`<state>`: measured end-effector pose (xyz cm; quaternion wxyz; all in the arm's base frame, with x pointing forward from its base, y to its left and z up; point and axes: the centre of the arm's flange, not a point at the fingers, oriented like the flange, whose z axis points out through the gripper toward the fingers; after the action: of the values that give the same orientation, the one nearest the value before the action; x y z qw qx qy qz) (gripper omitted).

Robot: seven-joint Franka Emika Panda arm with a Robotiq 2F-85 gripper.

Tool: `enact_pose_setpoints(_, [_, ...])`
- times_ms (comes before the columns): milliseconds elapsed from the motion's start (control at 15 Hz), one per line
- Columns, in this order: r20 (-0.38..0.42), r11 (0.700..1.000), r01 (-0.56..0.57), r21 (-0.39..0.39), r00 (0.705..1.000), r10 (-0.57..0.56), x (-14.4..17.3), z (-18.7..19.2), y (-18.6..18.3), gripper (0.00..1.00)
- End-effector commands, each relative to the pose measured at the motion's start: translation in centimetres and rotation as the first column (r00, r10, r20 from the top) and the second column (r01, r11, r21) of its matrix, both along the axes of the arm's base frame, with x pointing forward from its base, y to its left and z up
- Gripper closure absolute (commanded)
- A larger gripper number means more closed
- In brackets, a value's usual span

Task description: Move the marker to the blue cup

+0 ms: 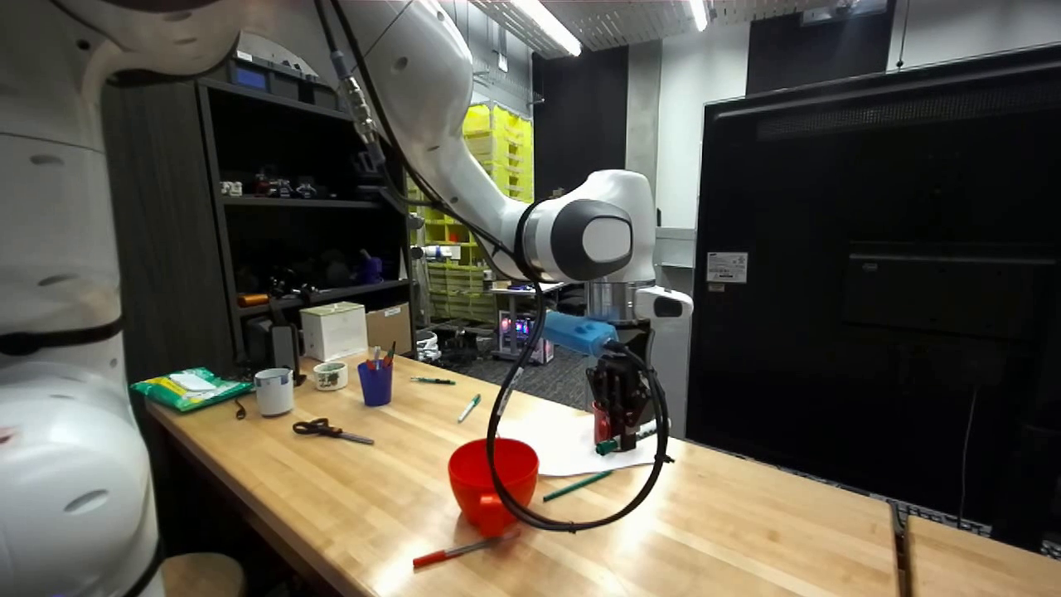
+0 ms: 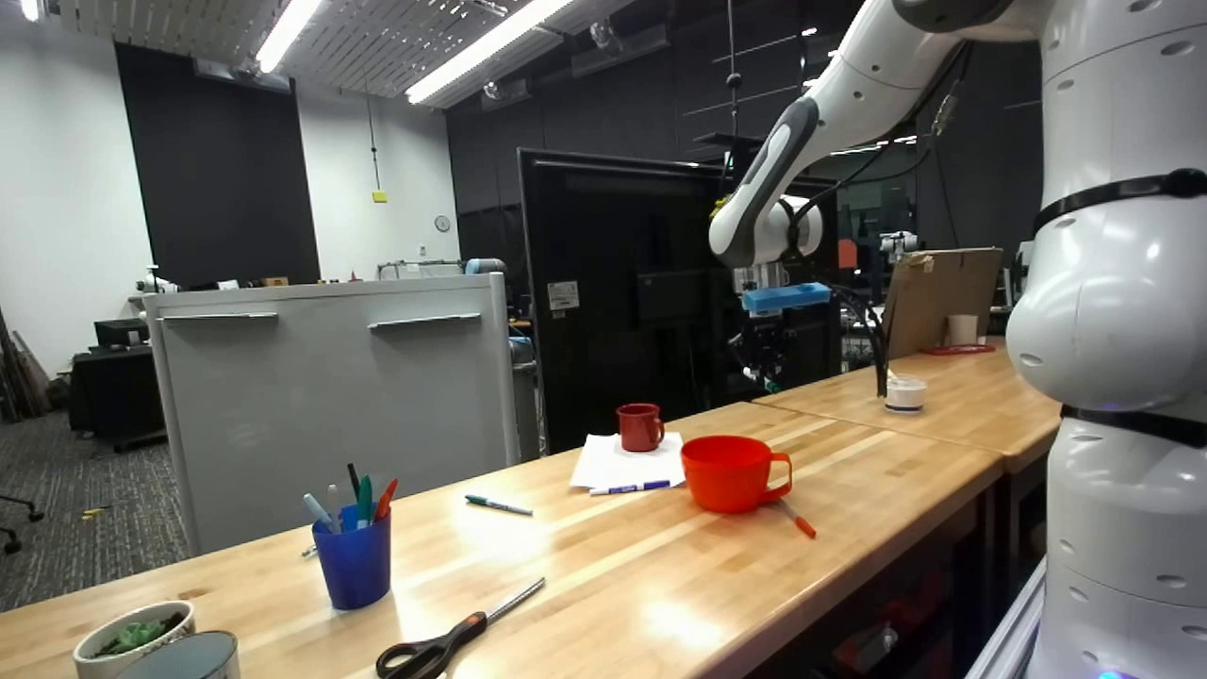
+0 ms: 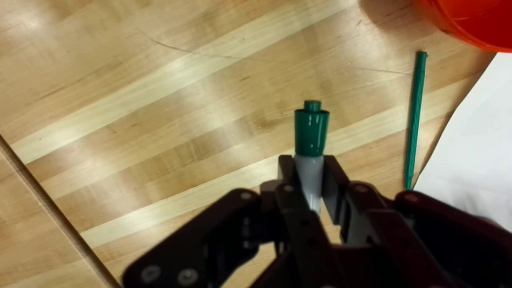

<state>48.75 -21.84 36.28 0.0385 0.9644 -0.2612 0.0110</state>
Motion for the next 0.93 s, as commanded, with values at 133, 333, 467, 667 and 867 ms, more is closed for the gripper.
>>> enact_pose_setpoints(133, [-0.01, 1.0, -0.023, -0.012, 1.0, 0.023, 0.6, -0.2, 0.9, 0.95])
enact_pose_setpoints(333, [-0.009, 0.995, -0.091, -0.034, 0.996, 0.091, 1.6, 0.4, 3.4, 0.95])
enact_pose_setpoints(467, [-0.007, 0.985, -0.161, -0.058, 0.987, 0.161, 2.2, 1.2, 5.7, 0.95])
enact_pose_setpoints(667, [0.0, 0.956, -0.272, -0.107, 0.962, 0.273, 2.9, 2.6, 9.5, 0.95])
enact_pose_setpoints(867, [0.003, 0.918, -0.37, -0.143, 0.927, 0.374, 3.1, 3.8, 13.0, 0.95])
